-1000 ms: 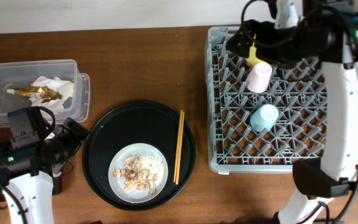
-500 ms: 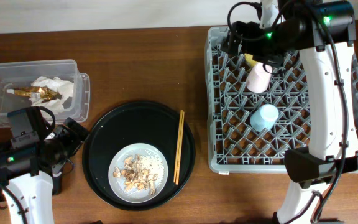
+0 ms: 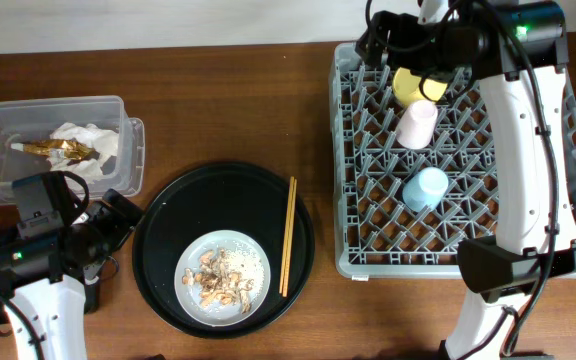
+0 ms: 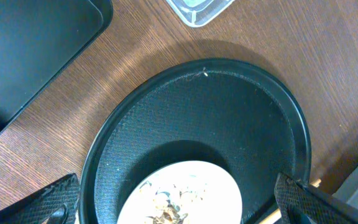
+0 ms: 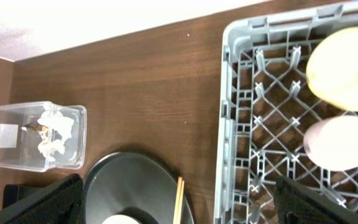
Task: Sort waste into correct bins and load items into the dishwasher rack
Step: 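Lower the yellow saucer into the rack's back row and adjust it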
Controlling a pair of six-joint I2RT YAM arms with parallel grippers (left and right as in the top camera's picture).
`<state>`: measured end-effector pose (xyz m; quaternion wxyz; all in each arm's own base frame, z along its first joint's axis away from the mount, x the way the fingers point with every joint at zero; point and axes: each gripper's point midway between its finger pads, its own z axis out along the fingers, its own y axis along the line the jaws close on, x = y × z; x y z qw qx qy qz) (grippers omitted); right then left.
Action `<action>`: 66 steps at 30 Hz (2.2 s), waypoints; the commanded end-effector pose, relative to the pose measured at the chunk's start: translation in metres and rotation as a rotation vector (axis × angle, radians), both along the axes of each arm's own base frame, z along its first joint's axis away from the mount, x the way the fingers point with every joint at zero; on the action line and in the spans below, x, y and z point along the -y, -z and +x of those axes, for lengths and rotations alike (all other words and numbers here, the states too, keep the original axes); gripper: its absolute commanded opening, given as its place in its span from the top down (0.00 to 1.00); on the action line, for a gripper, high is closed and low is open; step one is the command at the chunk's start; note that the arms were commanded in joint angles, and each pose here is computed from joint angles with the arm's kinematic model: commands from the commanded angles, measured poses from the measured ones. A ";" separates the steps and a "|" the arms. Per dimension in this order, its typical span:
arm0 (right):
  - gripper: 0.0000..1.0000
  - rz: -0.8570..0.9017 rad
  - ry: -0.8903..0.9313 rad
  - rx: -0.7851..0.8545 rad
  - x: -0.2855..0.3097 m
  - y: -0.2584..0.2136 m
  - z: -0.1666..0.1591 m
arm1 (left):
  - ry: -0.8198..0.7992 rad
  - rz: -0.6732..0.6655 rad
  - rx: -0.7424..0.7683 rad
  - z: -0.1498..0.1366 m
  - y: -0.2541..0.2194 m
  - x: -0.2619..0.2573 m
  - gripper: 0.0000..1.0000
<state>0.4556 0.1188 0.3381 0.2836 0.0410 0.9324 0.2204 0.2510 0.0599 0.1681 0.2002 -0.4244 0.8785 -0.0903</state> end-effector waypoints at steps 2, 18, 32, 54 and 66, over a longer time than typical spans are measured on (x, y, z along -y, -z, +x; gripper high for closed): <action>0.02 -0.016 0.011 -0.065 -0.003 0.032 0.015 | -0.011 0.005 0.012 0.001 -0.004 -0.002 0.01; 0.02 -0.004 0.011 0.012 -0.006 0.026 0.036 | -0.011 0.005 0.012 0.001 -0.004 -0.002 0.01; 0.13 0.007 -0.019 0.087 -0.024 0.014 0.045 | -0.011 0.005 0.012 0.001 -0.004 -0.002 0.01; 0.96 -0.407 0.336 -0.126 0.117 0.195 0.129 | -0.011 0.005 0.012 0.001 -0.004 -0.002 0.01; 0.96 -0.473 0.474 -0.287 0.188 0.228 0.104 | -0.011 0.005 0.012 0.001 -0.004 -0.002 0.01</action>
